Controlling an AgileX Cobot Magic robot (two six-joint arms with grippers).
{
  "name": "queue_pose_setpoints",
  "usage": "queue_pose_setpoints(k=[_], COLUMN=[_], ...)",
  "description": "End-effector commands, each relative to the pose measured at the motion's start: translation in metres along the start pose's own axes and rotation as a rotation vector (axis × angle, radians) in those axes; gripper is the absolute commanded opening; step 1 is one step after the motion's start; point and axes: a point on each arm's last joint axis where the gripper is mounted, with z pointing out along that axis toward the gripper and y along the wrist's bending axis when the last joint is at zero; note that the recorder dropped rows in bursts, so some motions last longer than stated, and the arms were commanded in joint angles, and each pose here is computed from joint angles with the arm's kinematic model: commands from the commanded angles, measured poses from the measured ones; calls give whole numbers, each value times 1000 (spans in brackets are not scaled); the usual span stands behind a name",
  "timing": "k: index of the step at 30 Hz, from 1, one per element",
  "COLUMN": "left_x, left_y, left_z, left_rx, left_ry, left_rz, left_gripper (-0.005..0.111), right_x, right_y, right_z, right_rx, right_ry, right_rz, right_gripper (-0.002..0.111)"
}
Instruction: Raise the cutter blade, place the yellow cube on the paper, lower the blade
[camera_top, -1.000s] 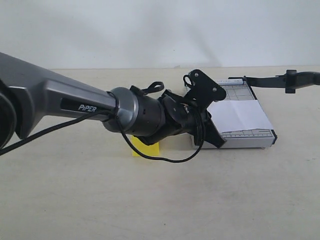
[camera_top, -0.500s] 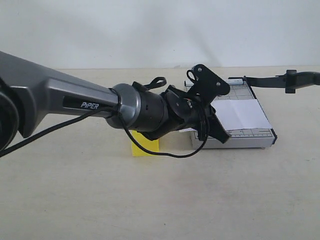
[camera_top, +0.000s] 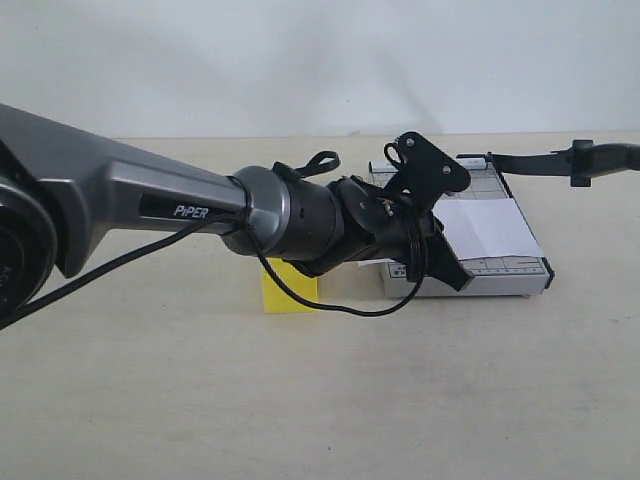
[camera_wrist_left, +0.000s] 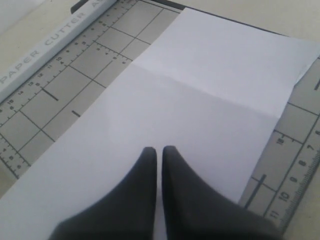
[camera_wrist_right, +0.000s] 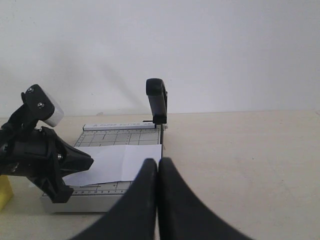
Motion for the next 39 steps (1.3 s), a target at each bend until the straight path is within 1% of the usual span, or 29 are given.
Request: queue_pose_setpoints(k=[1, 8, 16, 20, 26, 33, 35, 39], left_x=[-3, -9, -24, -30, -32, -32, -36, -52], left_y=[1, -3, -12, -14, -14, -19, -15, 3], left_z=[0, -1, 15, 20, 26, 32, 28, 11], left_rx=[1, -12, 4, 3, -3, 30, 28, -12], left_ry=[-8, -14, -60, -77, -85, -95, -106, -147], left_rz=[-25, -16, -17, -16, -29, -27, -28, 17], left_gripper=[4, 4, 4, 4, 4, 4, 4, 4], right_x=[-1, -1, -1, -1, -1, -1, -1, -1], right_y=[0, 0, 0, 0, 0, 0, 0, 0], right_z=[0, 0, 0, 0, 0, 0, 0, 0], right_rx=[3, 3, 3, 3, 3, 3, 3, 3], right_ry=[-8, -8, -8, -8, -6, -6, -6, -6], right_rz=[-4, -4, -4, -4, -4, -4, -4, -4], right_gripper=[0, 0, 0, 0, 0, 0, 0, 0])
